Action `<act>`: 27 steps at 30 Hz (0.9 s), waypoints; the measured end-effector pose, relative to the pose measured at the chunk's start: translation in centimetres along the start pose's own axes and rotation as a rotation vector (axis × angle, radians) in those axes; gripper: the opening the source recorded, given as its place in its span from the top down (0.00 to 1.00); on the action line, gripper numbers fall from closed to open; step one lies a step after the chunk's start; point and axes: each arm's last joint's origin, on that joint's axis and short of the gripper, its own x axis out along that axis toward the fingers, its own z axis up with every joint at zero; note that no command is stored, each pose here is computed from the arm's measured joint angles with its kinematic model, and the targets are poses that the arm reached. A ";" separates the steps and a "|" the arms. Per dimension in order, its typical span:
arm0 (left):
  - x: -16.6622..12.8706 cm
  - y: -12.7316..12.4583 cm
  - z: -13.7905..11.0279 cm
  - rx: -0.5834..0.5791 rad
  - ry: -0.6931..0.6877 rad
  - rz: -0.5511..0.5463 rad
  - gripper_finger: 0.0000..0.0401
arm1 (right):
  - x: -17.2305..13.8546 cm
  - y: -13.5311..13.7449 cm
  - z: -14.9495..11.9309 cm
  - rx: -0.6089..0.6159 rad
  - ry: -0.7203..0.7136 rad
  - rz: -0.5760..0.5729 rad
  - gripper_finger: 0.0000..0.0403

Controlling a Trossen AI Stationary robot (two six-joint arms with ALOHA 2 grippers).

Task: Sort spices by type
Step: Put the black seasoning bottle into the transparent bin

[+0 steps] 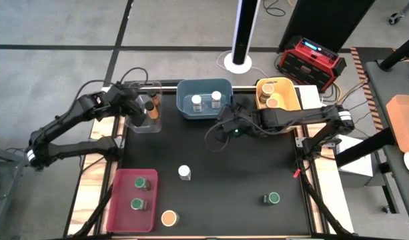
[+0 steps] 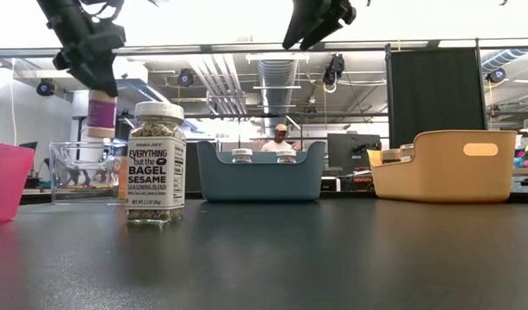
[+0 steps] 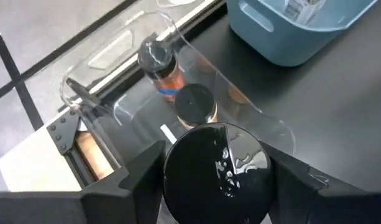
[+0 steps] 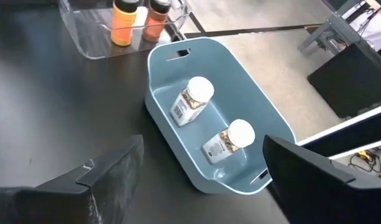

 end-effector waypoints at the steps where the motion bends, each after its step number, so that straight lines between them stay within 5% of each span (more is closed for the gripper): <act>1: -0.1 0.1 -0.1 -0.001 -0.003 0.000 0.50 | 0.0 -0.1 0.0 0.002 -0.003 -0.001 0.21; 27: 3.6 2.4 -1.5 -0.081 -0.027 0.031 0.50 | 1.6 -2.1 0.4 -0.014 0.011 0.009 0.19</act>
